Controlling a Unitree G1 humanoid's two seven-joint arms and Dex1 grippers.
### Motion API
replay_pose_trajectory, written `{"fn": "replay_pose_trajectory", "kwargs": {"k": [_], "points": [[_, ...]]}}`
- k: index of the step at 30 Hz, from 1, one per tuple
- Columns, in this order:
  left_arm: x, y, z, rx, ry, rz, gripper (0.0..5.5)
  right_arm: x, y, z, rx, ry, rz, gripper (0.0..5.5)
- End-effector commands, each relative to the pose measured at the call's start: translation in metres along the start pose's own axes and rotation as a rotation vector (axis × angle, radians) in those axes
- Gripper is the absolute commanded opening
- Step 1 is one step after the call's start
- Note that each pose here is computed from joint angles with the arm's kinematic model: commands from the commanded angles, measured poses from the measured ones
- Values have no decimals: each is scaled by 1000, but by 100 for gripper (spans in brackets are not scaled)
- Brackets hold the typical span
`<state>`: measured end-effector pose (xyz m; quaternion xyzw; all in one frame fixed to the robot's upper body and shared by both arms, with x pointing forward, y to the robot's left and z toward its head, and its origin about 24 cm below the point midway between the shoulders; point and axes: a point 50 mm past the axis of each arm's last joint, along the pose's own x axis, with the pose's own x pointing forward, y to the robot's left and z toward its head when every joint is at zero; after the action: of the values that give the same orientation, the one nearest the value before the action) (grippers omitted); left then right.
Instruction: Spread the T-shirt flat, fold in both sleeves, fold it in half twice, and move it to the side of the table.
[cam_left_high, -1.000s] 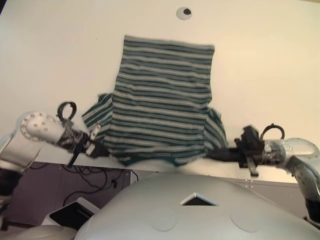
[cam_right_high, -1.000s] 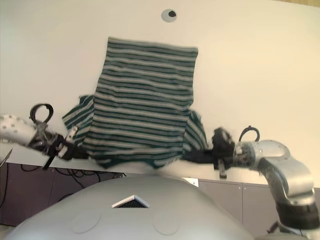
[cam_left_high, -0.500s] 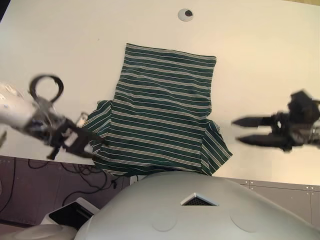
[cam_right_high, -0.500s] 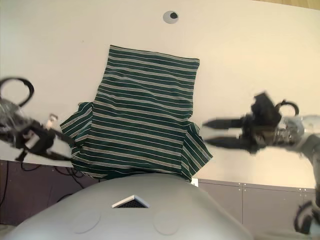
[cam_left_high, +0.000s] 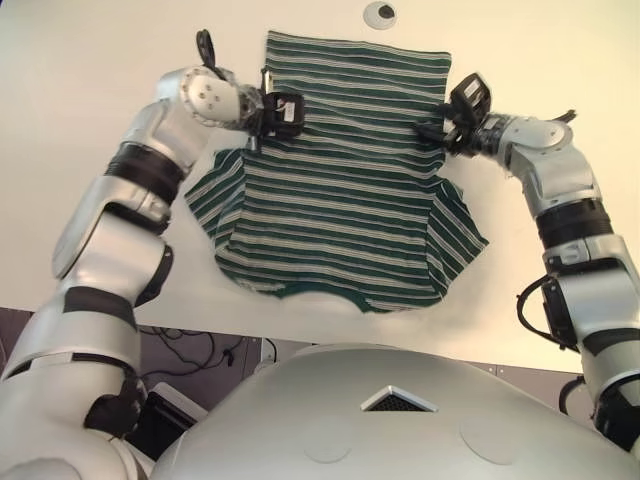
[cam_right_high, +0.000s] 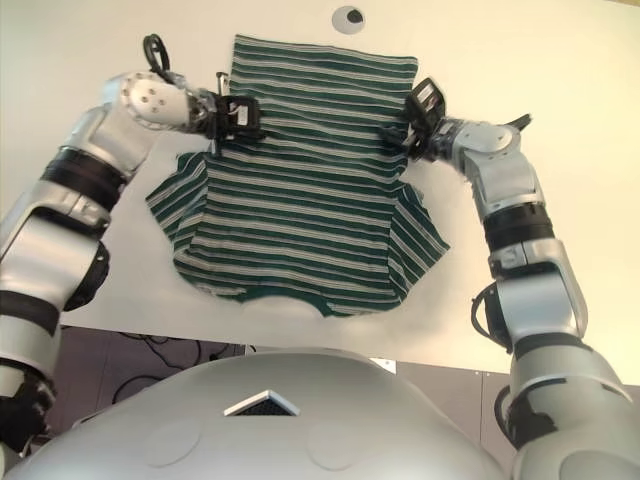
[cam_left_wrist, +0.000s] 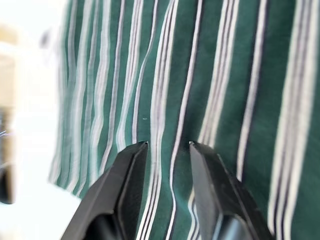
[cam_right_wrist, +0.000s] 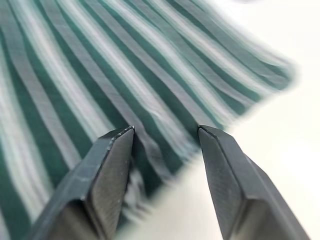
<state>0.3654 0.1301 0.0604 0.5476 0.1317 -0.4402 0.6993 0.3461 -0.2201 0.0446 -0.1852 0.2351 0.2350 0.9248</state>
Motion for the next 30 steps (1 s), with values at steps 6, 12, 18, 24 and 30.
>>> {"fn": "replay_pose_trajectory", "kwargs": {"k": [6, 12, 18, 24, 30], "points": [[-58, 55, -55, -801, -313, 666, 148, -21, -42, 42, -50, -515, -384, 233], [-145, -58, -171, -1295, -83, 280, 210, -78, -32, -30, 135, -630, -606, 235], [-137, -114, -168, -1665, 25, 44, 231, -80, -6, -43, 216, -580, -606, 235], [-135, -143, -148, -1863, -2, -76, 231, -71, 0, -34, 212, -561, -558, 235], [-134, -149, -145, -1872, 34, -71, 135, -66, 2, -35, 216, -539, -541, 235]]}}
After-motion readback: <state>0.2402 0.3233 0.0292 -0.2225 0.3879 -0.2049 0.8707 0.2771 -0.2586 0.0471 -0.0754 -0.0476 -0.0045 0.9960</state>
